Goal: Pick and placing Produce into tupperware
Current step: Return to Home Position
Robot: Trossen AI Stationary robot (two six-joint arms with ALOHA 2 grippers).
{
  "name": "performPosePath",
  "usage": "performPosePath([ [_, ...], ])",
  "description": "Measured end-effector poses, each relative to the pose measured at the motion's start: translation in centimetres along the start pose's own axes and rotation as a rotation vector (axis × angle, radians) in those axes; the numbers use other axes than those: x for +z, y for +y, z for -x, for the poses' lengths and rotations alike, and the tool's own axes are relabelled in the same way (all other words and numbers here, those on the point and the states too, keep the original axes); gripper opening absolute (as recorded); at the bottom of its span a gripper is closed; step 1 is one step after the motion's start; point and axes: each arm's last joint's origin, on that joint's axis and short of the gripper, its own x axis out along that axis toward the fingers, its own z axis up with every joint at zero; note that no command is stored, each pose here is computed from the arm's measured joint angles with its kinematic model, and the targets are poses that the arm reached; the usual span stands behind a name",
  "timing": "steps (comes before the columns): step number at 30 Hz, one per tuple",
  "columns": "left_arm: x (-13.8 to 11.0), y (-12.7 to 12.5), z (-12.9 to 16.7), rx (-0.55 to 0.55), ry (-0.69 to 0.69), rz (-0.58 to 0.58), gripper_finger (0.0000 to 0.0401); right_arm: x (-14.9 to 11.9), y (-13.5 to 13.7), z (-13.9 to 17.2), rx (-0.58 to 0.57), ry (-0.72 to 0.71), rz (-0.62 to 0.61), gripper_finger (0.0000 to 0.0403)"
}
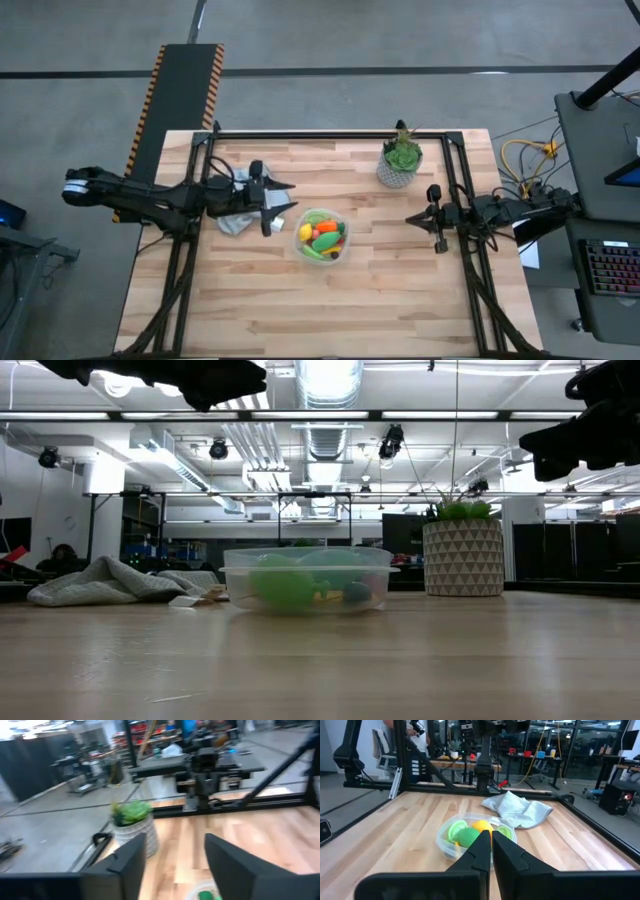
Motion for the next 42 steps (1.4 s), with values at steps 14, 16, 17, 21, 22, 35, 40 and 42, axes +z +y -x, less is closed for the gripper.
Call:
performPosePath([
  [14,-1.7,0.8,4.2,-0.056,-0.083,0.032,0.0011,0.0,0.0,0.0,-0.008,-0.004,-0.003,0.0009],
  [16,-2.2,1.0,5.3,-0.055,-0.112,0.061,0.0005,0.0,0.0,0.0,-0.008,-0.002,-0.003,0.0009],
  [17,-2.7,1.1,5.8,-0.054,-0.118,0.069,0.0003,0.0,0.0,0.0,-0.008,-0.002,-0.003,0.0009],
  [21,-4.5,1.2,7.2,-0.061,-0.131,0.085,0.0001,0.0,0.0,0.0,-0.008,-0.002,-0.003,0.0009],
  [22,-5.0,1.2,7.5,-0.062,-0.134,0.086,0.0001,0.0,0.0,0.0,-0.008,-0.002,-0.003,0.0009],
  [35,-8.7,1.3,10.2,-0.090,-0.066,0.149,0.0000,0.0,0.0,0.0,-0.008,-0.002,-0.005,0.0009],
  [40,-10.0,1.3,10.7,-0.060,-0.075,0.153,0.0000,0.0,0.0,0.0,-0.008,-0.002,-0.004,0.0009],
  [42,-11.3,1.2,10.7,-0.043,-0.063,0.156,0.0000,0.0,0.0,0.0,-0.008,-0.001,-0.002,0.0009],
])
